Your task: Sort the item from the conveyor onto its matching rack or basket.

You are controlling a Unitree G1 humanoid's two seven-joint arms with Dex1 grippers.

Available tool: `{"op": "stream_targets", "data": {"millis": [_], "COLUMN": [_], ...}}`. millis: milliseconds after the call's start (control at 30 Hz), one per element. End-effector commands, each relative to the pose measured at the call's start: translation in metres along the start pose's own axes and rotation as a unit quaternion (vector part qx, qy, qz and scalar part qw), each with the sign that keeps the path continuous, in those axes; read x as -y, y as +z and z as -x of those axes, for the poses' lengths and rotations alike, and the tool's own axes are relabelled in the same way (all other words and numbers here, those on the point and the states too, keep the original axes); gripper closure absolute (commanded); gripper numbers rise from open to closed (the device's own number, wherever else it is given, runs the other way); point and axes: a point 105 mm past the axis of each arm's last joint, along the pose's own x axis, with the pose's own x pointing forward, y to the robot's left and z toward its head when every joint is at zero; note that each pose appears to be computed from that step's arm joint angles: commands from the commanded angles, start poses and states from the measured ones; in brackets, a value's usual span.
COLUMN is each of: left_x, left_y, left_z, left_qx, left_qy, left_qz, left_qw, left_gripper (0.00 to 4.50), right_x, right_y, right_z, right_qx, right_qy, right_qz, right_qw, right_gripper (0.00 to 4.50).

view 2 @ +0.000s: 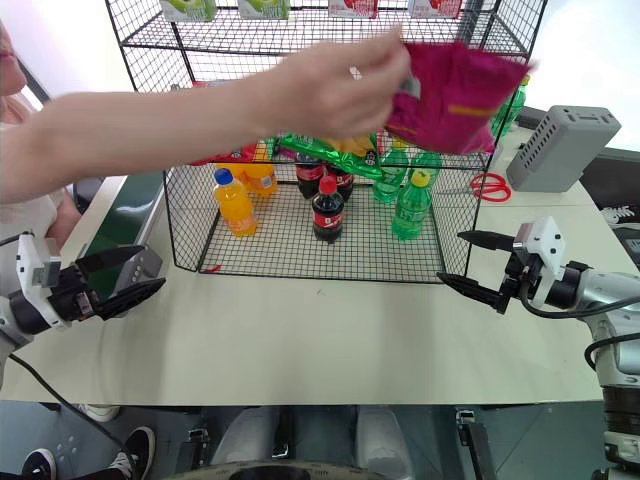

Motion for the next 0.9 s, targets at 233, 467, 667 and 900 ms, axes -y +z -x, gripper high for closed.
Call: {"op": "stream_targets", "data": {"millis": [233,467,667,900], "left_x": [-0.0005,-0.0002,0.0005,-0.0007], "left_y": [0.0122,0.0130,0.0127,0.0134], "left_z": [0.0038,0.0039,0.0037,0.0048], "left_qx": [0.024,0.026,0.027,0.030], "left_qy": [0.008,0.010,0.011,0.017], "left_qz": [-0.020,-0.023,-0.021,-0.022], "left_qw": [0.999,0.999,0.999,0.999], "left_gripper": [0.06,0.06,0.06,0.06], "right_x": [0.0019,0.0021,0.0027,0.0023], "right_y": [0.0119,0.0123,0.0130,0.0144], "right_z": [-0.0010,-0.0017,-0.0034,-0.0073], "right_qx": [0.008,0.008,0.009,0.013], "right_qy": [0.005,0.007,0.010,0.015], "right_qz": [0.027,0.028,0.028,0.029], "right_qw": [1.000,1.000,1.000,0.999], "right_gripper": [0.00,0.00,0.00,0.00]}}
